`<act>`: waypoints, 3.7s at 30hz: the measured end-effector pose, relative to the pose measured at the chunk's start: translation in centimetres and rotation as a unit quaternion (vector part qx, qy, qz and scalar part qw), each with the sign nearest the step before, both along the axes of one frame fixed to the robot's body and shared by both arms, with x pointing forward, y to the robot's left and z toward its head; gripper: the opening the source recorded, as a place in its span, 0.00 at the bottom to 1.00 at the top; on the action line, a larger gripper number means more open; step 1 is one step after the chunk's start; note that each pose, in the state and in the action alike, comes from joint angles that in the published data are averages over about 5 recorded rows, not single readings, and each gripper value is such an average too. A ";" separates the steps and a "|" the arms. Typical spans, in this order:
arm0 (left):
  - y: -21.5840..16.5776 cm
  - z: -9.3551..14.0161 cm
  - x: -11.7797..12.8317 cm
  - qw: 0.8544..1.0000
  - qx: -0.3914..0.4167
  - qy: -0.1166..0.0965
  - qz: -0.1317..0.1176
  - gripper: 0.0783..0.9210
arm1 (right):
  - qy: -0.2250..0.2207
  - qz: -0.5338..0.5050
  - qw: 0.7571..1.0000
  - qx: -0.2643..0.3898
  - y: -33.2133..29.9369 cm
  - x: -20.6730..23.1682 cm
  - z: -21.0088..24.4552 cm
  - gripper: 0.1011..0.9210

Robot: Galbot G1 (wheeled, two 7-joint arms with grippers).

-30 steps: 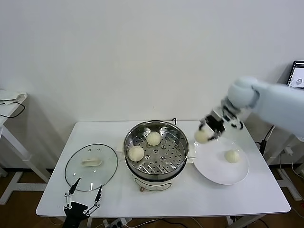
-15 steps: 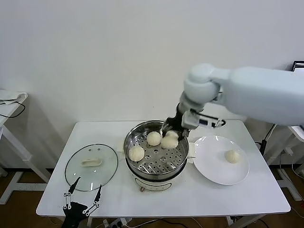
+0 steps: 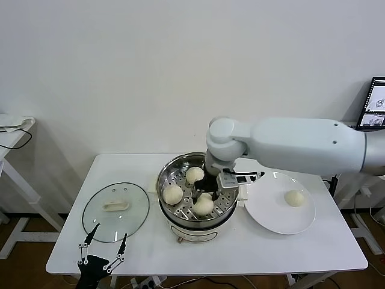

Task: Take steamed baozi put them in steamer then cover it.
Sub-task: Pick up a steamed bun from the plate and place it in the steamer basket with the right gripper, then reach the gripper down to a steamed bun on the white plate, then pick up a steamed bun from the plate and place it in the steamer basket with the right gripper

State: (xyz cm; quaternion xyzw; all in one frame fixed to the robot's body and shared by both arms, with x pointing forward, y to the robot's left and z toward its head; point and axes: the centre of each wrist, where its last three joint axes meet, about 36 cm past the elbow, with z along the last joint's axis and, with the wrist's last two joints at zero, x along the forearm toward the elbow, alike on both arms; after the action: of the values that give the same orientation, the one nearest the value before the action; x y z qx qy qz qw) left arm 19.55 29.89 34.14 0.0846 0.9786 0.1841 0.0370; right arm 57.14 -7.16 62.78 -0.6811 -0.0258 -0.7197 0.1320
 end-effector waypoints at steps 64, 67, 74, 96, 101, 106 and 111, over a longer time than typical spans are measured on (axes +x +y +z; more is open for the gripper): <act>-0.2 -0.6 -1.2 1.000 0.010 0.019 0.001 0.88 | 0.059 -0.764 0.642 0.039 -40.2 10.7 -10.7 0.88; -0.2 -0.6 -1.2 1.000 0.010 0.020 0.001 0.88 | 0.062 -0.769 0.636 0.034 -40.3 10.5 -12.2 0.88; -0.1 -0.9 -1.3 1.000 0.009 0.022 0.002 0.88 | 0.061 -0.774 0.629 0.033 -40.0 10.5 -14.7 0.88; -0.1 -0.9 -1.1 1.000 0.009 0.020 0.002 0.88 | 0.063 -0.780 0.620 0.048 -39.5 11.2 -12.8 0.59; -0.3 -1.0 -0.9 1.000 0.008 0.020 -0.002 0.88 | 0.076 -0.764 0.638 0.062 -36.9 12.5 -7.5 0.59; -0.2 -1.1 -0.6 1.000 0.007 0.018 -0.003 0.88 | 0.087 -0.731 0.672 0.079 -31.9 13.6 -0.8 0.59; -0.3 -1.1 -0.4 1.000 0.004 0.017 -0.004 0.88 | 0.102 -0.689 0.711 0.096 -25.4 13.5 5.5 0.59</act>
State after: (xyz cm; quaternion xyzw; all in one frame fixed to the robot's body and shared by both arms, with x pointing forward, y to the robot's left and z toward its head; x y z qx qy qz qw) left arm 19.10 29.57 33.07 0.0914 0.9779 0.1869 0.0208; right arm 70.62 -32.58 68.27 -0.5629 0.5331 -0.5361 -0.3340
